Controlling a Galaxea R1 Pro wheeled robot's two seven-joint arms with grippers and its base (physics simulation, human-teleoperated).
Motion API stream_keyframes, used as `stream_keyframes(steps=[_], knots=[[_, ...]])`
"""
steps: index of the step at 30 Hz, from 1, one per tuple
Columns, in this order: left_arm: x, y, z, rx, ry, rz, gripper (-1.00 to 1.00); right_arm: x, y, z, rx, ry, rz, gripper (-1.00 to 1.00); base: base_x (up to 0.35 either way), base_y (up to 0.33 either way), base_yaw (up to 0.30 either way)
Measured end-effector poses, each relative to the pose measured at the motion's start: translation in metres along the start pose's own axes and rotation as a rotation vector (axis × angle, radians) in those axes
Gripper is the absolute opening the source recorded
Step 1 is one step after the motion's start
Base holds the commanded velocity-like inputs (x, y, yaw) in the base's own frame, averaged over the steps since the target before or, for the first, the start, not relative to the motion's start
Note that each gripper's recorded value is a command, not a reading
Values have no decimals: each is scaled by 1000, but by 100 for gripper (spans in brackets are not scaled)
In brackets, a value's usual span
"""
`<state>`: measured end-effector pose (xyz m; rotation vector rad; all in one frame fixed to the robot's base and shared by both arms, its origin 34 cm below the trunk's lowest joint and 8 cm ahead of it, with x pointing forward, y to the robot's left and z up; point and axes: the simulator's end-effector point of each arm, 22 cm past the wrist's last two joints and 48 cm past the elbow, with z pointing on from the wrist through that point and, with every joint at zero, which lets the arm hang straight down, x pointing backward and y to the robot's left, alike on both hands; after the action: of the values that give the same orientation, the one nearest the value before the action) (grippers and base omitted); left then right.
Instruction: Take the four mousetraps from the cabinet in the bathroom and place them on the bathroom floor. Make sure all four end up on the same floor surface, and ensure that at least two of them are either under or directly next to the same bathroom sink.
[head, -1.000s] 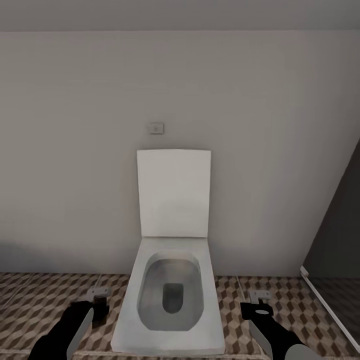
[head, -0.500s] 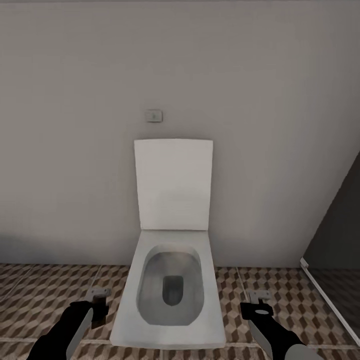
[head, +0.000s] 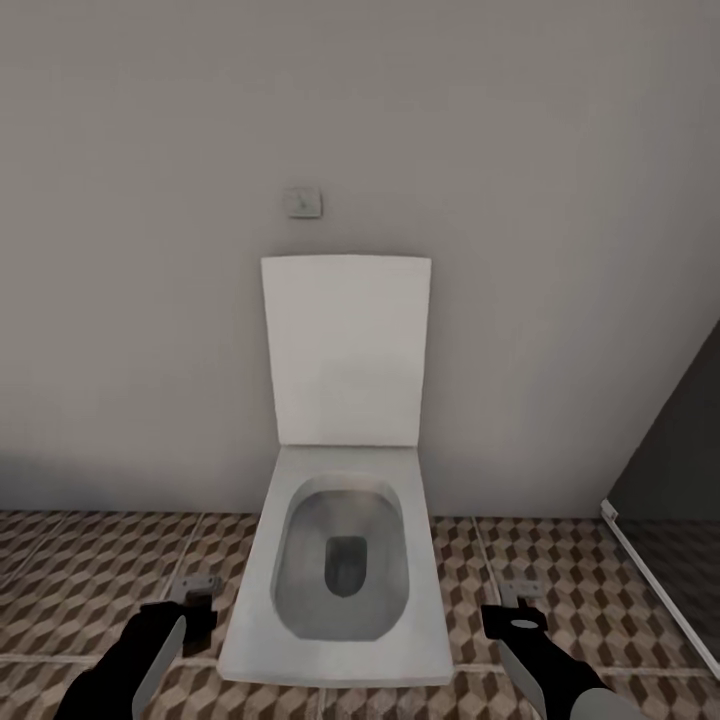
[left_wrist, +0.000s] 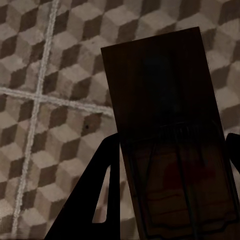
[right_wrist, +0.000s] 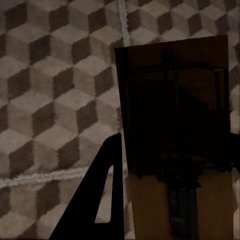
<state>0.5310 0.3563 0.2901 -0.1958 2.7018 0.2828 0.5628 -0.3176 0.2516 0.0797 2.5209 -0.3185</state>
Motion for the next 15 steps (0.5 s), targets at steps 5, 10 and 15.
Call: stream_keyframes(steps=[5,10,15], knots=[[8,-1,7,-1,20,4,-100,10,1,5,0,20,-5,-100,0,0,0],[16,-2,14,-3,40,8,-100,21,4,10,-2,40,-11,-100,0,0,0],[25,-2,20,-6,59,14,-100,31,6,15,-3,60,-16,-100,0,0,0]])
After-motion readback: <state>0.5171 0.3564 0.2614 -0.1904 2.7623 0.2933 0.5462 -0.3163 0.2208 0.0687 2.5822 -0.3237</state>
